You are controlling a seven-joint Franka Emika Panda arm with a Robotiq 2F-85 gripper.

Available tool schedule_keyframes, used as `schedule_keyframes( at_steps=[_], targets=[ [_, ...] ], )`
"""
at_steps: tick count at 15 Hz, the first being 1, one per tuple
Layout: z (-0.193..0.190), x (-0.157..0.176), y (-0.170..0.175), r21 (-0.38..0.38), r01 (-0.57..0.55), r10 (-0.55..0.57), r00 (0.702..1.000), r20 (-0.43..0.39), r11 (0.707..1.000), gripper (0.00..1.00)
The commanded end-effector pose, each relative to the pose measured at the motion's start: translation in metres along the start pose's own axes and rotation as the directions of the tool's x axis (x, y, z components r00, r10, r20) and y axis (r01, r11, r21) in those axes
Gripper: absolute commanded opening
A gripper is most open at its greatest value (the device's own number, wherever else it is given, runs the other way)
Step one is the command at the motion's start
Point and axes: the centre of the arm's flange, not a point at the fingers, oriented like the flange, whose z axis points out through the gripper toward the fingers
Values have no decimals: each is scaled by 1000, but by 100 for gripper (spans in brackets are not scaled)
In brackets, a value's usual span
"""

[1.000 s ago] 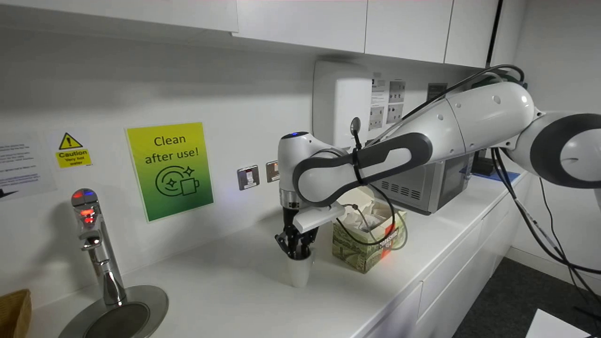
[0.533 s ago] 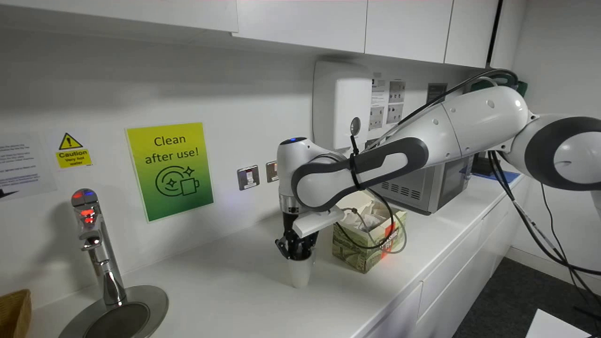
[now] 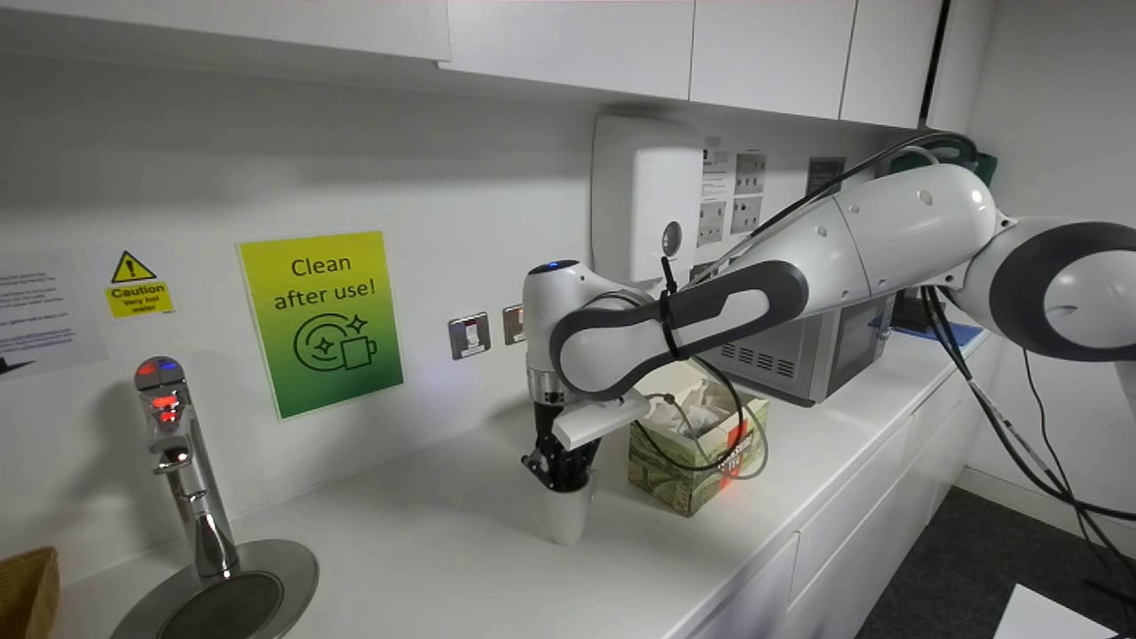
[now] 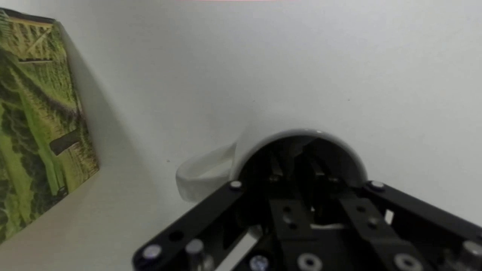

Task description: Pick up the tea bag from the white mug and put it in the green box

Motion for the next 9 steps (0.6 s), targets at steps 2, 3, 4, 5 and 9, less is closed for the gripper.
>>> schedule_keyframes(
  at_steps=[2,3,4,5,9],
  targets=[
    [-7,6,-1,-13,11,-11,1000,22,1000,0],
    [-7,6,-2,-13,12,-12,1000,22,1000,0],
    [-8,6,-1,-12,13,-12,1000,21,1000,1],
    [-9,5,-2,-13,13,-12,1000,18,1000,0],
    [-24,-3,-8,-21,29,-29,999,-18,999,0]
  ],
)
